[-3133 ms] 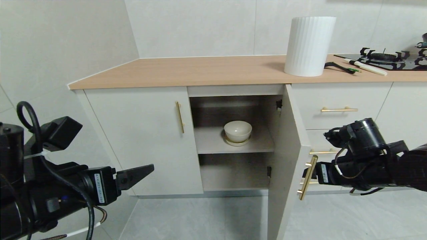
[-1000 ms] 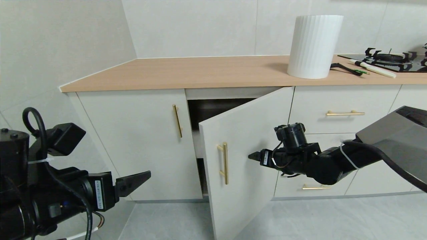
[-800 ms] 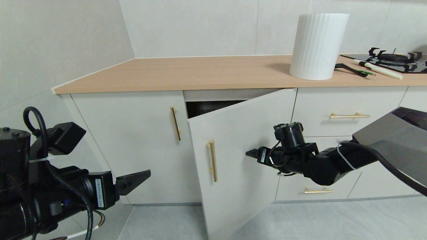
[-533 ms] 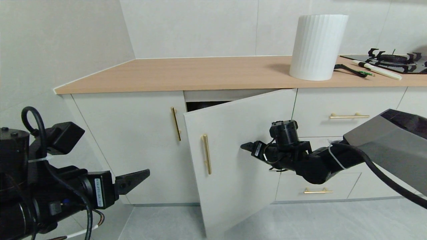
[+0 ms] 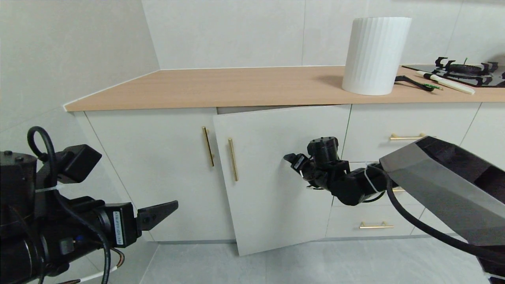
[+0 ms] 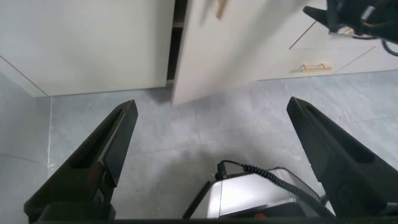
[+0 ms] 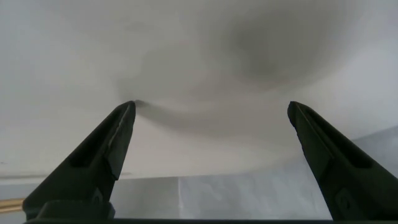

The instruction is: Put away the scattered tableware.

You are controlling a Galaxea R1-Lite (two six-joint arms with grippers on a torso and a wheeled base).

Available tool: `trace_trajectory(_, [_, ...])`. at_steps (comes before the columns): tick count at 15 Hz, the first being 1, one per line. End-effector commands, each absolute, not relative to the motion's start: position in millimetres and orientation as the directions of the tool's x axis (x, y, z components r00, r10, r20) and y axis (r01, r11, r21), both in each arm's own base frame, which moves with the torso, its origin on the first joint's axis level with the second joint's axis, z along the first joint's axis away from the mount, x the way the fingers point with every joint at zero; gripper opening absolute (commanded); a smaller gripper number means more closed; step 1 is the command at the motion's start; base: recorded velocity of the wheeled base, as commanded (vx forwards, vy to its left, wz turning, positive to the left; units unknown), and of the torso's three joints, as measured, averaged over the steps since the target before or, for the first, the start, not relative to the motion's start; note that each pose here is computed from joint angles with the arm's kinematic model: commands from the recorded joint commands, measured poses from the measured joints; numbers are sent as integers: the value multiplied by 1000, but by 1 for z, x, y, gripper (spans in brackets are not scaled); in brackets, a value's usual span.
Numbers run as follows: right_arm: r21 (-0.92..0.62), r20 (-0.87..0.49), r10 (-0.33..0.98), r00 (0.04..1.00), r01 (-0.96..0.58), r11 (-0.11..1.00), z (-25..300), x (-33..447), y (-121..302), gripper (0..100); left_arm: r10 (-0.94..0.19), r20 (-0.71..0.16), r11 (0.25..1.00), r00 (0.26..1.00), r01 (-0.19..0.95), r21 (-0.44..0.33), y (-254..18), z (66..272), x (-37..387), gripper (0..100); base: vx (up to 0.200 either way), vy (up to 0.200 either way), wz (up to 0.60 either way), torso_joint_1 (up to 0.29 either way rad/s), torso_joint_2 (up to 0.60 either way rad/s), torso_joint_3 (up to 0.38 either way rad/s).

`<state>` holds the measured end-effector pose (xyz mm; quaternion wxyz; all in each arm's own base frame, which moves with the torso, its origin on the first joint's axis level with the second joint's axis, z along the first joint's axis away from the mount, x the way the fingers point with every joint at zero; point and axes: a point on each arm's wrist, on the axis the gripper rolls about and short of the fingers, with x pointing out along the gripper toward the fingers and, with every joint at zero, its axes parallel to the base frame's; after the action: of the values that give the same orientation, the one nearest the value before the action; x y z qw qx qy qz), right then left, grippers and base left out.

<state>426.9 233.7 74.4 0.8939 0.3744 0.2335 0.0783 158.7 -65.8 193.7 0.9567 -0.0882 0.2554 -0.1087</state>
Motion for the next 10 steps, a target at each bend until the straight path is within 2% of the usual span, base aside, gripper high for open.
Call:
trace_trajectory(1, [707, -372, 298, 879, 61, 704, 59, 440, 233, 100, -252, -472, 961, 845, 162, -223, -66, 193, 159, 100, 0, 0, 0, 0, 0, 0])
trace_trajectory(10, [725, -369, 232, 900, 122, 678, 50, 462, 220, 100, -251, -478, 962, 842, 160, -222, -67, 192, 160, 100, 0, 0, 0, 0, 0, 0])
